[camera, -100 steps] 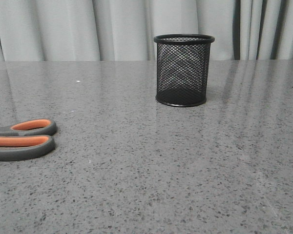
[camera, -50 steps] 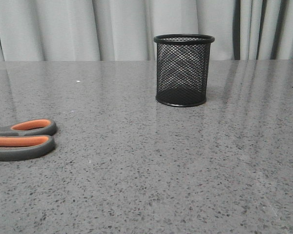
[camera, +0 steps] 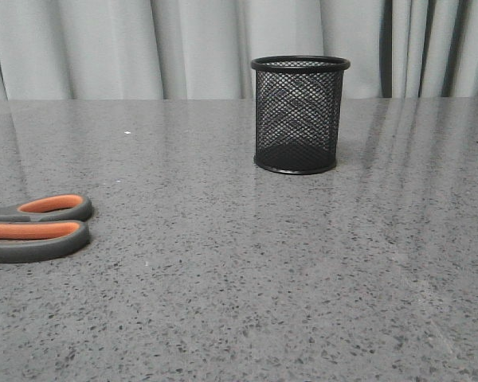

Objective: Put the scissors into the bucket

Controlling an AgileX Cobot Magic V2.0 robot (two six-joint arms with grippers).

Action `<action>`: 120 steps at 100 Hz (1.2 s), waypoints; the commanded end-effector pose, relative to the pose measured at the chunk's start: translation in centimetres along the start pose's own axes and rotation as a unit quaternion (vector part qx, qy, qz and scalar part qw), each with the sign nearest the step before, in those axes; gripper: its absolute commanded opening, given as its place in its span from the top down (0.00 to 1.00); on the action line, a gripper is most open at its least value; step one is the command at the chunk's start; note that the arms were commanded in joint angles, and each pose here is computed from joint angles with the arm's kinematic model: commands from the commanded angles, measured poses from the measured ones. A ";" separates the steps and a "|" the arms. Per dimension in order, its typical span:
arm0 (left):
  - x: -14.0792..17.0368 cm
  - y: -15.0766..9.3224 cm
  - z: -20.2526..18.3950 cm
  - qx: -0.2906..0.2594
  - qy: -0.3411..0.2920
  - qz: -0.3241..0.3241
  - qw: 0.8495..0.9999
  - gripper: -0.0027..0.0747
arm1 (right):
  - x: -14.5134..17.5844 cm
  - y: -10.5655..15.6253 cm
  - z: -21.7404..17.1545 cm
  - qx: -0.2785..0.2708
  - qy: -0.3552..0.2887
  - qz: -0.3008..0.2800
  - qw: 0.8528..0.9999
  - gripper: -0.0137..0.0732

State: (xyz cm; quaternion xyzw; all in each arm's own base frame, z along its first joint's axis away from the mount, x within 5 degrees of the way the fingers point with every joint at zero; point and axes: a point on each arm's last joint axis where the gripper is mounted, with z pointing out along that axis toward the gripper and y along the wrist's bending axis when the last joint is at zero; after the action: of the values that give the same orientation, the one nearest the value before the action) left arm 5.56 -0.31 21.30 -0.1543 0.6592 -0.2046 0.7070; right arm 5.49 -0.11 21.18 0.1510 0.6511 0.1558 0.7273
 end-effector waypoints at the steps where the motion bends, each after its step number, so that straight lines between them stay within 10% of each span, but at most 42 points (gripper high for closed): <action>1: -0.9 0.1 -0.2 0.004 -0.051 -0.095 0.994 0.99 | -0.4 -0.2 -0.1 0.006 -0.034 0.036 0.999 0.90; 23: -3.8 -2.0 -0.8 0.042 -0.066 -0.103 0.992 0.99 | -3.5 1.7 -0.3 -0.023 -0.042 0.028 0.998 0.90; 51: -10.3 -7.2 -0.1 0.054 0.053 0.100 0.992 0.99 | -8.3 5.3 2.3 -0.025 0.128 -0.078 0.988 0.90; 80: -13.5 -9.9 4.1 0.032 0.323 0.224 0.919 0.99 | -12.7 8.0 6.6 -0.016 0.294 -0.155 0.943 0.90; 120: -13.3 -10.5 6.9 0.067 0.423 0.251 0.868 0.94 | -13.3 8.7 7.6 -0.031 0.326 -0.181 0.927 0.79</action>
State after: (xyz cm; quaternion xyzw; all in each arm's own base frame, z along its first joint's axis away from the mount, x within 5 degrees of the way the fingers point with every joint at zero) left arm 10.53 -2.70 37.52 0.1355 0.9111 -0.0944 0.3777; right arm 11.12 1.99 36.39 -0.0414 0.8793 0.0899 0.4658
